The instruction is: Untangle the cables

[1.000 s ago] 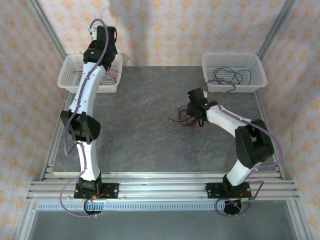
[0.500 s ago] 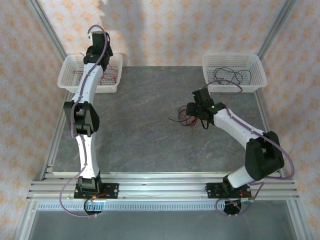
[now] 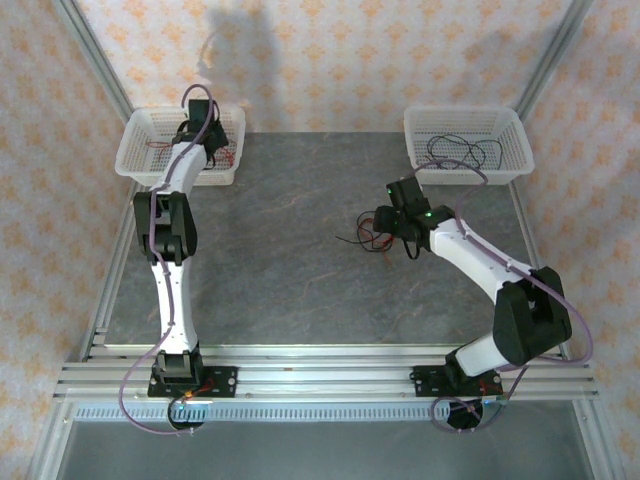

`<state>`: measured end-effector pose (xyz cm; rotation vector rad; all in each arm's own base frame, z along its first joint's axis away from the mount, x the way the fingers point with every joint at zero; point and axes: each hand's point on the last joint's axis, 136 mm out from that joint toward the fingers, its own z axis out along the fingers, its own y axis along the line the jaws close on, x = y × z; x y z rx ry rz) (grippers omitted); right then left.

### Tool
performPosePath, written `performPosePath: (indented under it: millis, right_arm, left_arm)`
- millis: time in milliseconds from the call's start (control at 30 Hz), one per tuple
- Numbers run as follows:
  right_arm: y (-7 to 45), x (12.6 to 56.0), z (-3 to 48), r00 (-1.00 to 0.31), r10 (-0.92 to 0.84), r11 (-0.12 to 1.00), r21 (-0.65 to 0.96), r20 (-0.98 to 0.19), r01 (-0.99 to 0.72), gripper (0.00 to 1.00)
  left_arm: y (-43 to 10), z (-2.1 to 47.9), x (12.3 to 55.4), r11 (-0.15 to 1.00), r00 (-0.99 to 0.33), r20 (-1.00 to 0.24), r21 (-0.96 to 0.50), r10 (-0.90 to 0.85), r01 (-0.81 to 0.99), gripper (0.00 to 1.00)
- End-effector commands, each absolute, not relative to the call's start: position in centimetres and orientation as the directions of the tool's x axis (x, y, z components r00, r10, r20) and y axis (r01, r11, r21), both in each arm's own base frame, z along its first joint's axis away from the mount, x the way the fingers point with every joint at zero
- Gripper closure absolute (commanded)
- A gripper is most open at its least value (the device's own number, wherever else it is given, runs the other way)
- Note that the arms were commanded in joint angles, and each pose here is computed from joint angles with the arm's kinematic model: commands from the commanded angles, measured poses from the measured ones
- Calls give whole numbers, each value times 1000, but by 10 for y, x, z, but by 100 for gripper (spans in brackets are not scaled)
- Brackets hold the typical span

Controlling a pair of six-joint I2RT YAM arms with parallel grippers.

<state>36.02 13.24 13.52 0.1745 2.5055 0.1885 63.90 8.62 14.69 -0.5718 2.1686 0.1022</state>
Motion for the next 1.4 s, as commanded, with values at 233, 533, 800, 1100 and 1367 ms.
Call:
performPosePath:
  millis: [233, 533, 800, 1100, 1367]
  right_arm:
    - [128, 353, 147, -796, 162, 983, 169, -583, 76, 33]
    - [130, 351, 150, -794, 169, 979, 192, -583, 67, 33]
    - [136, 344, 144, -817, 173, 975, 214, -550, 63, 33]
    - [160, 336, 123, -852, 143, 972, 233, -504, 25, 43]
    - [166, 352, 82, -864, 142, 982, 181, -484, 59, 51]
  left_arm:
    - [86, 158, 643, 897, -526, -757, -179, -387, -403, 36]
    - [126, 186, 613, 814, -527, -760, -5, -380, -580, 29]
    - [145, 216, 577, 763, -564, -754, 133, -335, -632, 29]
    - [106, 297, 540, 819, -460, -814, -32, -354, -573, 29]
    - [31, 331, 496, 894, -445, -839, -103, -313, -435, 29]
